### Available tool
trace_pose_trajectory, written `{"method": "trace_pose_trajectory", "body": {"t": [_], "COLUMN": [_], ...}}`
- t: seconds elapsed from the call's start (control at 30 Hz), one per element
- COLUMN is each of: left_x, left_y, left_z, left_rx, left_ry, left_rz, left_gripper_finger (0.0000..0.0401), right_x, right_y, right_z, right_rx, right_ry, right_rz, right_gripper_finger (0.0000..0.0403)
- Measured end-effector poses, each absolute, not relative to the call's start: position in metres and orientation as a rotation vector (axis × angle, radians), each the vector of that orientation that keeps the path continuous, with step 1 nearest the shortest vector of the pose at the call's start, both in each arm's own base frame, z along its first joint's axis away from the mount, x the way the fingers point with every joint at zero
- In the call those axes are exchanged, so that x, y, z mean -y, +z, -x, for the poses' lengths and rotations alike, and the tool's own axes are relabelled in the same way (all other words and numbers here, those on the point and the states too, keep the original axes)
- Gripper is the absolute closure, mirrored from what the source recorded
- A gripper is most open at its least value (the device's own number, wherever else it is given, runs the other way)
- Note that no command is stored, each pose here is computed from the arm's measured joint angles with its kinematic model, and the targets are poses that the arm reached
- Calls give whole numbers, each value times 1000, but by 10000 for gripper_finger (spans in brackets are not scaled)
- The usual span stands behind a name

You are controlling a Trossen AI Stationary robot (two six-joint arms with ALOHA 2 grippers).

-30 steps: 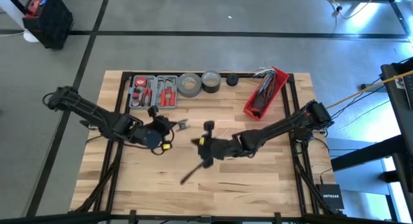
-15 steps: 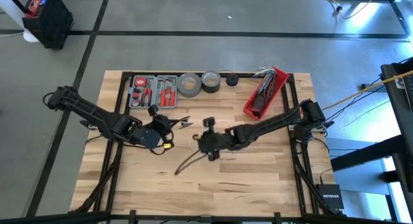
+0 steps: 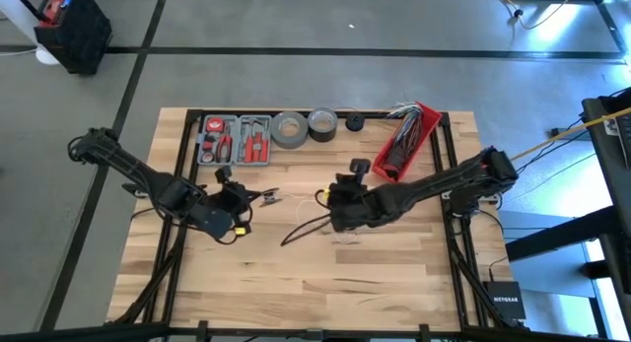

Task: Coil cords
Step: Uncoil the white wire from the spool

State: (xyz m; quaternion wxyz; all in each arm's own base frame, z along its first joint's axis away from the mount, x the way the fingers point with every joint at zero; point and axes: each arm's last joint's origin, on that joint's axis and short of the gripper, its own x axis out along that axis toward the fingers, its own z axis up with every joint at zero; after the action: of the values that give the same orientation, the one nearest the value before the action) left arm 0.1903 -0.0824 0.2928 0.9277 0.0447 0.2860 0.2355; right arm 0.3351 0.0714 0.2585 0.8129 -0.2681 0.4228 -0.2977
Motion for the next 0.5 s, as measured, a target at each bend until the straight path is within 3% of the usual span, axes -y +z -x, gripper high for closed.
{"method": "trace_pose_trajectory", "body": {"t": [0.23, 0.5], "left_x": [70, 50], "left_y": [289, 280], "left_z": [-195, -211], "left_rx": [-611, -644], "left_ry": [564, 686], "left_rz": [-66, -61], "left_gripper_finger": [396, 396], "right_x": [-101, -130], "right_y": [284, 289], "right_z": [-343, -369], "right_rx": [-648, -441], "right_ry": [-570, -118], "right_rz": [528, 446], "right_gripper_finger": [389, 389]}}
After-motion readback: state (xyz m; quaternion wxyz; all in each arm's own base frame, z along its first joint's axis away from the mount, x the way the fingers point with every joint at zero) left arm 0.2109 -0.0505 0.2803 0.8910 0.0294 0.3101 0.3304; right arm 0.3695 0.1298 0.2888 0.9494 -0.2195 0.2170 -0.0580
